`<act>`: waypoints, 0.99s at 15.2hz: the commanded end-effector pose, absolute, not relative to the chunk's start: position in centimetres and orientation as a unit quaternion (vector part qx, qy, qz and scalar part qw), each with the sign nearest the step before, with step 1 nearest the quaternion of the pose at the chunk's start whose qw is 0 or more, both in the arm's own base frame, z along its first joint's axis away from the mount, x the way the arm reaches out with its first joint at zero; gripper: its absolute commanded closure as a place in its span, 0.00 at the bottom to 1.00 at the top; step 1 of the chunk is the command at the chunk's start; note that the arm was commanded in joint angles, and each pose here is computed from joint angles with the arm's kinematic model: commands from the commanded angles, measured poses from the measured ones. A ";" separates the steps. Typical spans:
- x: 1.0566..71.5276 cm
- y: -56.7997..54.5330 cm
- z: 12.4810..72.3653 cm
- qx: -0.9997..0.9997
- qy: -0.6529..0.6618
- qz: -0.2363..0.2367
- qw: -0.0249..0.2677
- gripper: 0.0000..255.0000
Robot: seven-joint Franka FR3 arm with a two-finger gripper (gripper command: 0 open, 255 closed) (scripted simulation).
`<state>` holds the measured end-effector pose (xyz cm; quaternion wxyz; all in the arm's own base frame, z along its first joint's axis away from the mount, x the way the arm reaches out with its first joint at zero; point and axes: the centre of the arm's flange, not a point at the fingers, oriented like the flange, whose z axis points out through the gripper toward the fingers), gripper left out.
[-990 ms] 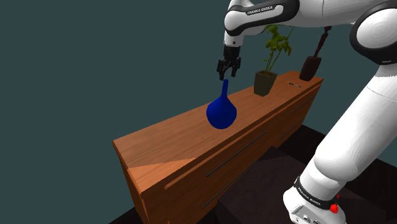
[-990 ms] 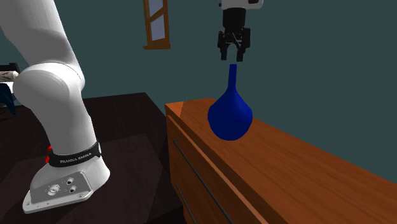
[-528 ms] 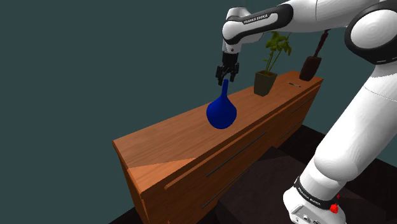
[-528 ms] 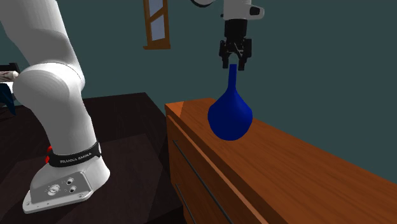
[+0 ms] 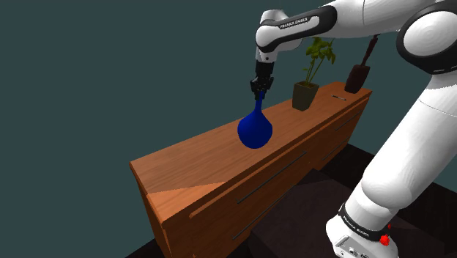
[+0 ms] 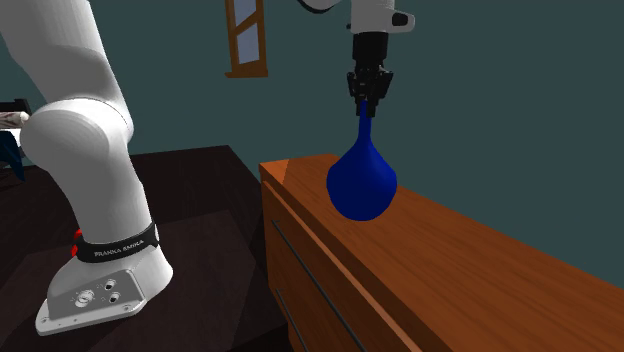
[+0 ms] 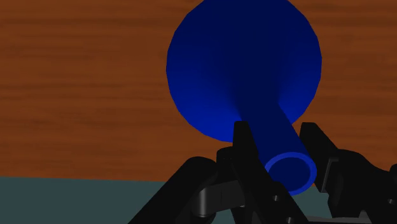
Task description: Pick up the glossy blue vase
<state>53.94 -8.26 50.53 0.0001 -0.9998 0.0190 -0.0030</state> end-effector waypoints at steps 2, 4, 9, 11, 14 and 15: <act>53.9 -8.2 50.5 -1.000 0.019 -0.003 0.000 1.00; 53.9 -8.3 50.5 -1.000 0.019 -0.003 0.000 1.00; 53.9 -8.3 53.1 -1.000 0.019 -0.003 0.000 1.00; 53.9 -8.3 54.2 -1.000 0.019 -0.003 0.000 1.00; 53.9 -8.3 55.7 -1.000 0.019 -0.003 0.000 1.00; 53.9 -8.3 56.3 -1.000 0.019 -0.003 0.000 1.00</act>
